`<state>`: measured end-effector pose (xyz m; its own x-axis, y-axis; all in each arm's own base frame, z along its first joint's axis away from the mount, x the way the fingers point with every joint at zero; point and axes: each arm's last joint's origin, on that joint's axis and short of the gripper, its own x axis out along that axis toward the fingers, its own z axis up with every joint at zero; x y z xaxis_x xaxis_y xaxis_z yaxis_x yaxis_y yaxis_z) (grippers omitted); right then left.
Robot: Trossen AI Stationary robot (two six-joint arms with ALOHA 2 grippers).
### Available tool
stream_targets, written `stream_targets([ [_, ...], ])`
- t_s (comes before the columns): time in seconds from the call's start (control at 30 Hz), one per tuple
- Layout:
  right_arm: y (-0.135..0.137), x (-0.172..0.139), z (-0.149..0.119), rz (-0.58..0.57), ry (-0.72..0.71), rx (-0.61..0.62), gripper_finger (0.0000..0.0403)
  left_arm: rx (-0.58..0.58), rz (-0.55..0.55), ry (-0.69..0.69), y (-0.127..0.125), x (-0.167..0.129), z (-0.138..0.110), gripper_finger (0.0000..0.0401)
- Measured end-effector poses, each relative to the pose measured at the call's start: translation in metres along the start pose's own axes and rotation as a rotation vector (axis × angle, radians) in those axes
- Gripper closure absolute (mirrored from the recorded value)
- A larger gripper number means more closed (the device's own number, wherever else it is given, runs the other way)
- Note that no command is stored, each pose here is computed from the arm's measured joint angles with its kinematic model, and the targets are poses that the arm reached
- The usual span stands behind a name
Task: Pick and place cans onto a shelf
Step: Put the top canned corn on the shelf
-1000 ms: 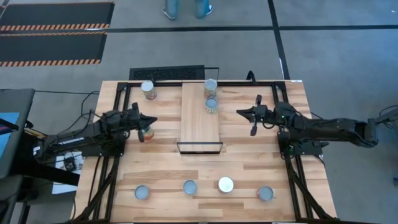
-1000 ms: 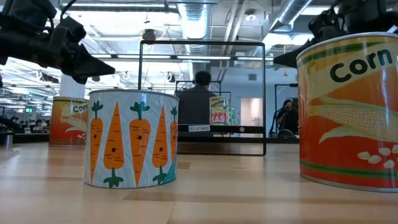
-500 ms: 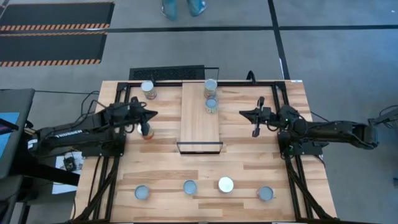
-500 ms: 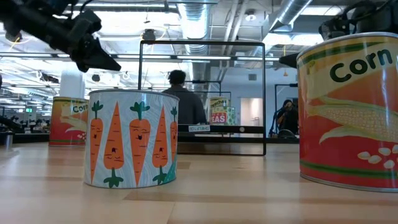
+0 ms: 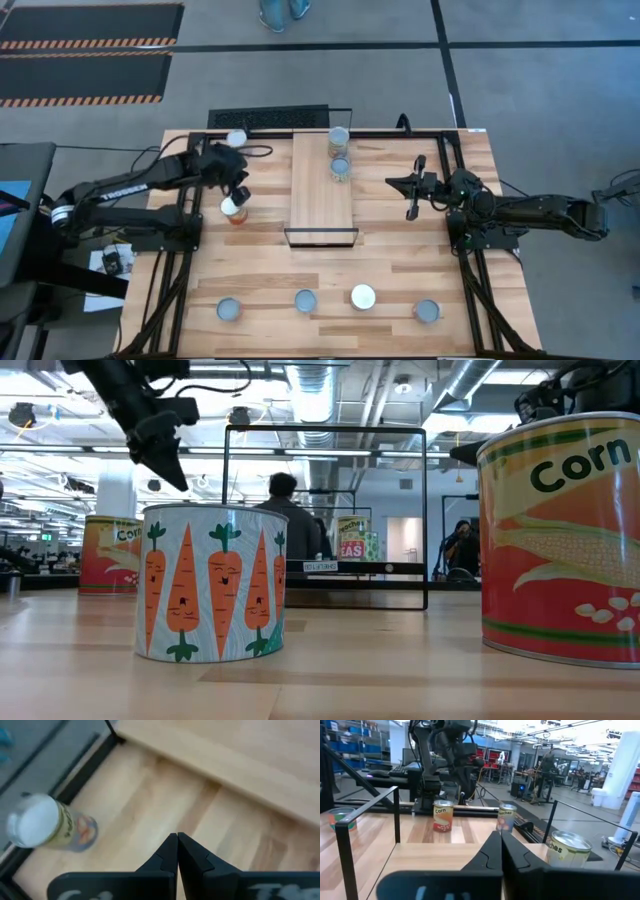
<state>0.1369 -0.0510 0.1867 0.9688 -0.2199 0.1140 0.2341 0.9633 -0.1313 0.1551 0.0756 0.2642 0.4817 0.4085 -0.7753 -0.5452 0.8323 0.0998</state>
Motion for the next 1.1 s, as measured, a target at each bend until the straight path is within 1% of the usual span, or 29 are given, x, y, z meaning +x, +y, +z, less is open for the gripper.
stream_targets([
  [0.07, 0.000, 0.000, 0.000, 0.000, 0.000, 0.000, 0.0396, 0.003, -0.045, 0.056, 0.002, 0.001, 0.002, 0.0401],
  [0.2, 0.000, 0.000, 0.000, 0.000, 0.003, 0.000, 0.0396, 0.046, -0.197, 0.135, -0.006, -0.001, -0.002, 0.0401],
  [0.23, 0.000, 0.000, -0.001, 0.000, 0.007, 0.000, 0.0396, 0.056, -0.222, 0.151, -0.010, -0.002, -0.004, 0.0401],
  [0.3, 0.000, 0.000, -0.001, 0.001, 0.014, -0.001, 0.0396, 0.064, -0.234, 0.200, -0.018, -0.005, -0.009, 0.0401],
  [0.37, 0.000, 0.000, -0.002, 0.001, 0.015, 0.000, 0.0395, 0.066, -0.217, 0.239, -0.025, -0.008, -0.014, 0.0401],
  [0.5, 0.000, 0.000, -0.002, 0.001, 0.015, -0.002, 0.0395, 0.023, -0.191, 0.289, -0.038, -0.013, -0.022, 0.0393],
  [0.6, 0.000, 0.000, -0.002, 0.000, 0.015, -0.005, 0.0395, -0.006, -0.167, 0.316, -0.043, -0.016, -0.026, 0.0374],
  [0.73, 0.000, 0.000, -0.002, -0.003, 0.016, -0.007, 0.0395, -0.023, -0.133, 0.346, -0.049, -0.015, -0.029, 0.0340],
  [0.93, 0.000, 0.000, -0.002, -0.005, 0.018, -0.012, 0.0395, 0.036, -0.095, 0.412, -0.059, -0.001, -0.030, 0.0297],
  [1.1, 0.000, 0.000, -0.002, -0.006, 0.021, -0.015, 0.0395, 0.089, -0.011, 0.465, -0.066, 0.015, -0.030, 0.0288],
])
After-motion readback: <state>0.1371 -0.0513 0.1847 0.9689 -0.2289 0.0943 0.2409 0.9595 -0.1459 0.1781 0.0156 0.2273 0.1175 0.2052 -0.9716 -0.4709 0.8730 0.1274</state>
